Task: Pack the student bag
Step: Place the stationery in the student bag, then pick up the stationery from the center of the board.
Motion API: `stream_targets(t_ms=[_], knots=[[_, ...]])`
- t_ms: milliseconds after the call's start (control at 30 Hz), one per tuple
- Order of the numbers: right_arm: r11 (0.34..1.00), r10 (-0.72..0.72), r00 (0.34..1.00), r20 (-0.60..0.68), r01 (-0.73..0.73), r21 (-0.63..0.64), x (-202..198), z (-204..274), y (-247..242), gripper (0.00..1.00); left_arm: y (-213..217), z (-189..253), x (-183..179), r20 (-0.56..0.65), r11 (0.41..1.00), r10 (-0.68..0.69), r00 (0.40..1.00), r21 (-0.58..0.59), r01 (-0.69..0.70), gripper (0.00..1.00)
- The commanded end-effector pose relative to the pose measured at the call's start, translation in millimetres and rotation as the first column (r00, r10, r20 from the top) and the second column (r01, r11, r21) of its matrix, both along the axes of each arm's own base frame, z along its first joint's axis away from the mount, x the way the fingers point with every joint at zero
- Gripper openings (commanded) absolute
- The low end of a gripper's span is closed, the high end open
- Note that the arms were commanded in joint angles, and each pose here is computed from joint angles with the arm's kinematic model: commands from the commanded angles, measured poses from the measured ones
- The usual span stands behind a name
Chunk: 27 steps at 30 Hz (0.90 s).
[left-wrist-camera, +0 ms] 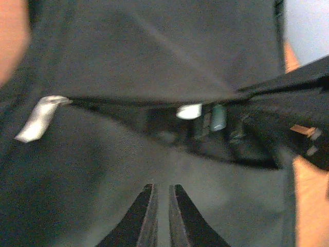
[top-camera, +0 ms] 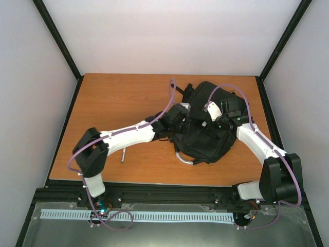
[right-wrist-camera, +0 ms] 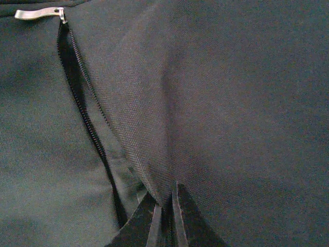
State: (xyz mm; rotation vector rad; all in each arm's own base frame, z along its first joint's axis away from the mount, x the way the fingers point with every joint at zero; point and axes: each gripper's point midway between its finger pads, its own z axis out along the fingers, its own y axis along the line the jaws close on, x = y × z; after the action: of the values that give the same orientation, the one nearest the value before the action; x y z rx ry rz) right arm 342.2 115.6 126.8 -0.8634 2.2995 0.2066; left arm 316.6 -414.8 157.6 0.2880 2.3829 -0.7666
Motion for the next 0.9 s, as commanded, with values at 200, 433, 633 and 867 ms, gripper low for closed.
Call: stream_targets(t_ms=[200, 433, 633, 867], knots=[[0.999, 0.04, 0.999, -0.001, -0.04, 0.037, 0.9, 6.1, 9.9, 0.03, 137.8, -17.3, -33.6, 0.119, 0.898, 0.058, 0.991, 0.427, -0.104, 0.32], [0.998, 0.047, 0.999, -0.001, -0.047, 0.046, -0.4, 7.6, 11.6, 0.03, 212.5, -51.2, -58.7, 0.086, 0.78, 0.186, 0.979, 0.593, -0.2, 0.44], [0.997, 0.054, 0.998, -0.012, -0.053, 0.048, -0.9, 5.2, 12.6, 0.03, 282.2, -70.2, -70.7, 0.042, 0.683, 0.44, 0.897, 0.633, -0.365, 0.66], [0.997, 0.055, 0.998, -0.009, -0.054, 0.051, -1.4, 6.8, 12.8, 0.03, 321.6, -92.8, -80.6, -0.061, 0.673, 0.576, 0.815, 0.601, -0.43, 0.86]])
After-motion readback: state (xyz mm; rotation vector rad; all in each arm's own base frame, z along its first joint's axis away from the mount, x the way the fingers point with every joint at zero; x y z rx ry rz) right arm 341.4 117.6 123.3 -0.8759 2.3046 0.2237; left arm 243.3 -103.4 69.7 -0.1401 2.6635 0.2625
